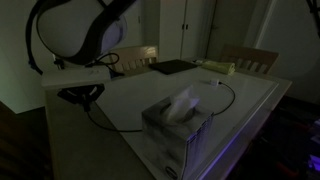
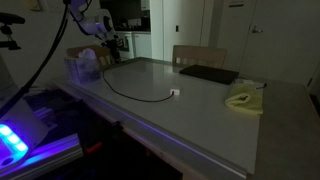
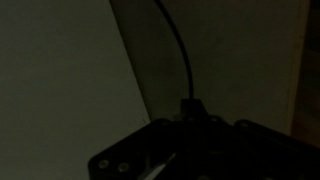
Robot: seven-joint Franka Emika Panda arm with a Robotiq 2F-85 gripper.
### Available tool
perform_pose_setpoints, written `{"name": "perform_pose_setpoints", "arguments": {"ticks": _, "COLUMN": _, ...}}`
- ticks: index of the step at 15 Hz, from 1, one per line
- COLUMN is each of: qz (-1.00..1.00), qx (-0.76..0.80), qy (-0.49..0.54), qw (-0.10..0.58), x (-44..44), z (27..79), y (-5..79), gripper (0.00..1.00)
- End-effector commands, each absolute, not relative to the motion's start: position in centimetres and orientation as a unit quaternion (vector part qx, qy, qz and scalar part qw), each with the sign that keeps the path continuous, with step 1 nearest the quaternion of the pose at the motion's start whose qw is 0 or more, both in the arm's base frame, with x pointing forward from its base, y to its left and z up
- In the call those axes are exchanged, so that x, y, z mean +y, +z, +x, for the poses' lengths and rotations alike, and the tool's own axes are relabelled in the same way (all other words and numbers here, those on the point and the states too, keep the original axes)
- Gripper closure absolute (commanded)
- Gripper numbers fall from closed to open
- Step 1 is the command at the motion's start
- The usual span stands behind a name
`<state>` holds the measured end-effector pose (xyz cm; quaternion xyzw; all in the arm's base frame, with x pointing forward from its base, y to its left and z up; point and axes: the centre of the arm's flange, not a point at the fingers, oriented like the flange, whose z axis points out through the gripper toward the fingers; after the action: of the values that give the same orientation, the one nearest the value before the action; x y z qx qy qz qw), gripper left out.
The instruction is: Move the ends of the charger to the middle
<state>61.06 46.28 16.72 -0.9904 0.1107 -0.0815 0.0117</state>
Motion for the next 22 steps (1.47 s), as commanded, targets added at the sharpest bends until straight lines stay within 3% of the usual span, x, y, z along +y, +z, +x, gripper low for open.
{"name": "perform_pose_setpoints", "arguments": {"ticks": 1, "qz": -0.984, "qx": 0.146, "qy": -0.092, "qw": 0.038, "x": 44.8, "z": 60.9, "y": 19.7, "gripper": 0.99}}
{"name": "perform_pose_setpoints", "arguments": {"ticks": 10, "qz": -0.902, "qx": 0.376, "qy": -0.2, "qw": 0.066, "x": 35.7, "z": 59.7, "y": 23.0, "gripper": 0.99}}
{"name": "perform_pose_setpoints", "arguments": {"ticks": 11, "qz": -0.919, "qx": 0.341, "qy": -0.181, "qw": 0.072, "x": 39.6, "z": 64.2, "y": 21.5, "gripper": 0.99}}
{"name": "perform_pose_setpoints", "arguments": {"ticks": 17, "qz": -0.919, "qx": 0.343, "qy": -0.181, "qw": 0.074, "x": 39.8, "z": 63.9, "y": 21.3, "gripper": 0.99}}
{"name": "perform_pose_setpoints", "arguments": {"ticks": 22, "qz": -0.877, "qx": 0.422, "qy": -0.23, "qw": 0.026, "x": 35.9, "z": 64.5, "y": 21.2, "gripper": 0.99}}
